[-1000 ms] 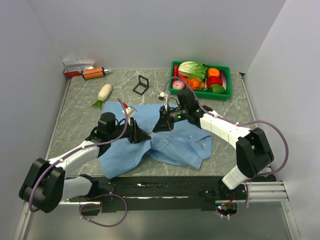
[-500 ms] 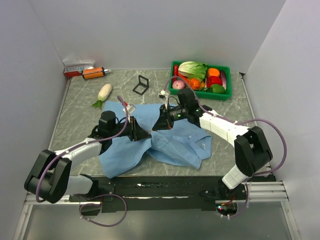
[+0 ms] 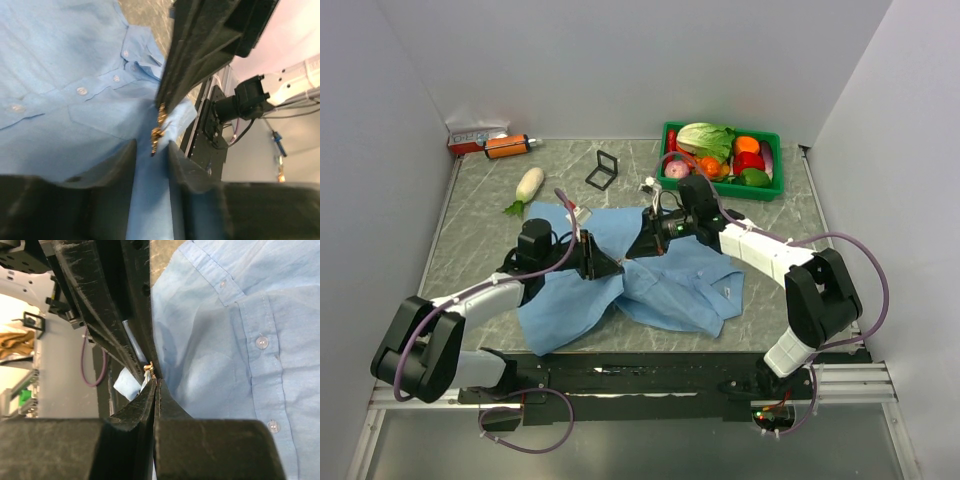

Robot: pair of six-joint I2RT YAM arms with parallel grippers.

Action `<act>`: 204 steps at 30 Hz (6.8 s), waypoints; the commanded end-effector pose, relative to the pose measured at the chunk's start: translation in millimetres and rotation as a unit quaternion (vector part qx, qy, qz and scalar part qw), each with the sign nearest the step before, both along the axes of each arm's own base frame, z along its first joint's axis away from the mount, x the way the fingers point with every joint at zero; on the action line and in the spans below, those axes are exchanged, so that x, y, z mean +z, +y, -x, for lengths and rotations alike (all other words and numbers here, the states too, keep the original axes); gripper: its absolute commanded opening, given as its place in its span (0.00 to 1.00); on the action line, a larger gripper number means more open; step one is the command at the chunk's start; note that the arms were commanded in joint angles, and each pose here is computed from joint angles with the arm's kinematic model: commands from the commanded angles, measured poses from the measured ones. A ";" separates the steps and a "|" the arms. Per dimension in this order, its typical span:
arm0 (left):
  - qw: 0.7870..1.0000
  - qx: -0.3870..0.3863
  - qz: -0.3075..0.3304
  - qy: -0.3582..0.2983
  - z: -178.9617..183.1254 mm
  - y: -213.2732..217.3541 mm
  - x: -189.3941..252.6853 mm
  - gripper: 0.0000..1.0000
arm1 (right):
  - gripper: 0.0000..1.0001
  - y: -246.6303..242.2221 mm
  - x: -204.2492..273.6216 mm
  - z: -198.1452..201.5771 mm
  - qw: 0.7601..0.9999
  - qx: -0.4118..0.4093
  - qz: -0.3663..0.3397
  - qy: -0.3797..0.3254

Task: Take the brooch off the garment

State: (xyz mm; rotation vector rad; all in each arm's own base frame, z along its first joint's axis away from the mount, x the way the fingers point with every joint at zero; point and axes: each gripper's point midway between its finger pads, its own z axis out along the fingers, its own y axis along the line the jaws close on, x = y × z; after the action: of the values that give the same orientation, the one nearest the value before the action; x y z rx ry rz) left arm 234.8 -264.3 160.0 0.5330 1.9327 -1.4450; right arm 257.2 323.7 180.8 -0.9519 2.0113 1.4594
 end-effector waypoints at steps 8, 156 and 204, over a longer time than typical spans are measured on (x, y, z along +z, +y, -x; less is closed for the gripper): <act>0.999 0.043 0.003 -0.017 -31.6 32.6 14.4 0.49 | 0.00 -9.1 21.7 -6.1 0.999 -0.001 -0.032 -0.008; 0.997 -0.032 0.060 -0.040 -23.9 -0.1 36.9 0.01 | 0.18 2.1 34.9 -13.7 0.998 -0.023 -0.056 -0.017; 0.996 -0.058 0.042 -0.060 -7.6 5.1 31.8 0.01 | 0.25 9.2 30.2 -6.6 0.991 0.047 -0.026 -0.125</act>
State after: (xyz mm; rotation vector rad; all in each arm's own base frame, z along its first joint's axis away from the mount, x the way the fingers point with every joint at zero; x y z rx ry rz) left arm 247.7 -260.2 178.2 0.6207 1.8391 -1.5303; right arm 262.2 325.6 197.6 -1.1060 1.8382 1.3746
